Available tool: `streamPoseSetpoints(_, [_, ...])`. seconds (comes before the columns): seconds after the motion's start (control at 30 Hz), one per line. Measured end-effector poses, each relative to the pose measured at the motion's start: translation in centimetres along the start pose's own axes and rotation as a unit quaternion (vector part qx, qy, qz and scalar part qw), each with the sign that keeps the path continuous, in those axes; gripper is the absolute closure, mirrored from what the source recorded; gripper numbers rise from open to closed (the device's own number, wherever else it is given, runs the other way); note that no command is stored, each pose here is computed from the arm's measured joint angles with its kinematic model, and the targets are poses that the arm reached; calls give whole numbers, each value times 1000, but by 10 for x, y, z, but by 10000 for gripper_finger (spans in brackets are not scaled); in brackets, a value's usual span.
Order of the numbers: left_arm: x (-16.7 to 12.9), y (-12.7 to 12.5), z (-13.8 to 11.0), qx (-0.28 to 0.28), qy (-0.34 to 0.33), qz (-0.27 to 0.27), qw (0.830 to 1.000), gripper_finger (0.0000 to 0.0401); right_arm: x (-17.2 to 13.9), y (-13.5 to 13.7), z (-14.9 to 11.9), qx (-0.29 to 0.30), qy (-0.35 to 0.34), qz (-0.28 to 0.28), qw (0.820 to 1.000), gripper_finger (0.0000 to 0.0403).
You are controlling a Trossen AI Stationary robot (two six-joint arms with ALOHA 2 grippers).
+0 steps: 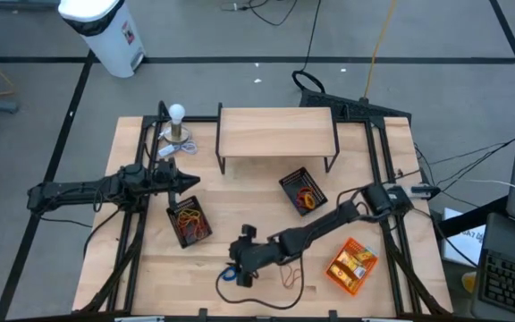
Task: Pick & Place Office Desk Supplies
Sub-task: Put the blue spring keychain into the right black bin
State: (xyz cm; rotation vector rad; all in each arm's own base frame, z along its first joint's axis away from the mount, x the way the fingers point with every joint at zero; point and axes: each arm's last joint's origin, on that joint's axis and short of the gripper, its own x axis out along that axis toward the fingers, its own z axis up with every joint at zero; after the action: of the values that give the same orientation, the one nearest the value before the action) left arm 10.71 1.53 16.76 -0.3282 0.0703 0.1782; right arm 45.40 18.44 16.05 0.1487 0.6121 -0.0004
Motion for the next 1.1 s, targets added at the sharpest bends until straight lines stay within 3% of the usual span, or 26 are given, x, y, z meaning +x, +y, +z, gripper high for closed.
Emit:
streamPoseSetpoints(0.17, [0,0,-2,-1,12,-10,1000,377,5,12,-11,27,6,7,1000,212])
streamPoseSetpoints(0.33, [0,-1,-1,-1,9,-12,1000,377,30,18,-43,57,21,18,998,213])
streamPoseSetpoints(0.53, [0,-1,0,-2,5,-14,1000,377,30,19,-47,38,37,-16,998,223])
streamPoseSetpoints(0.73, [0,-1,0,-9,6,-16,1000,377,29,12,-52,10,51,-77,996,264])
streamPoseSetpoints(0.87, [0,-1,0,-9,8,-24,1000,377,29,-1,-56,34,87,-119,988,301])
streamPoseSetpoints(1.1, [0,-2,0,-9,9,-28,1000,377,30,-5,-55,36,97,-108,989,377])
